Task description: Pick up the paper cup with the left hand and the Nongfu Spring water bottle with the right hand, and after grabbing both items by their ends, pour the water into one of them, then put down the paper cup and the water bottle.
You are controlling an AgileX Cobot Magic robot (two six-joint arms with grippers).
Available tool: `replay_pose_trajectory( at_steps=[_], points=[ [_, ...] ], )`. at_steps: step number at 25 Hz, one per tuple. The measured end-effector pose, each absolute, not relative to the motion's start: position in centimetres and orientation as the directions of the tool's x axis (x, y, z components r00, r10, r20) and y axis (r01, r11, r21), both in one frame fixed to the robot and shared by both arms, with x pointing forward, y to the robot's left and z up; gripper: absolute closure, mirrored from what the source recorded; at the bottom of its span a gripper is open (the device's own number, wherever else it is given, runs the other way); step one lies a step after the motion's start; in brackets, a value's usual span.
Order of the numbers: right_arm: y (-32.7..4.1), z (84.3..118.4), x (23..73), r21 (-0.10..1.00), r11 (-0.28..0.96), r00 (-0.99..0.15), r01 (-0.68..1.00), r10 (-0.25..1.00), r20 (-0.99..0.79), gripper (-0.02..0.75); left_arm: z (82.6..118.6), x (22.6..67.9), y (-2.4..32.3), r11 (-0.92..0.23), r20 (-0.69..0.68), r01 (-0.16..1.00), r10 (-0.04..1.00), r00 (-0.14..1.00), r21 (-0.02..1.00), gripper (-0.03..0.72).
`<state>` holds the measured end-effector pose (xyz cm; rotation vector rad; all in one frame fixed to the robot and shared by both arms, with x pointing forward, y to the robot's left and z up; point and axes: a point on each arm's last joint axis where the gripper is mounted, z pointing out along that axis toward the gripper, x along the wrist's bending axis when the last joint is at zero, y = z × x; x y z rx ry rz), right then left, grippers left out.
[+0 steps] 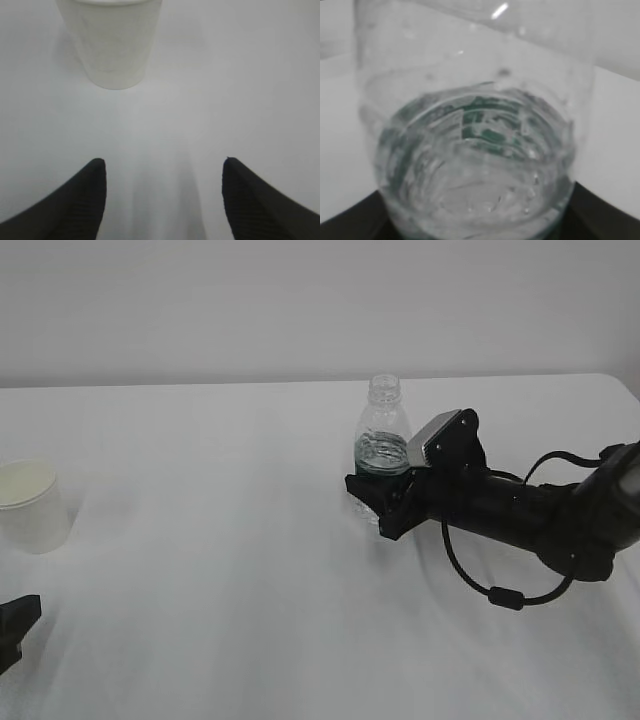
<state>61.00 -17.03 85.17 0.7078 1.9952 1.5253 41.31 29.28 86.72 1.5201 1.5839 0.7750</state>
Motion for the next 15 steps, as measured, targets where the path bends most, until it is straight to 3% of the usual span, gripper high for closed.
replay_pose_trajectory(
  at_steps=[15],
  points=[
    [-19.1,86.4,60.1,0.976,0.182,-0.679,0.121,0.732,-0.052,0.268,86.7,41.3,29.3,0.092,-0.126,0.507,0.991,0.033,0.857,0.174]
  ],
)
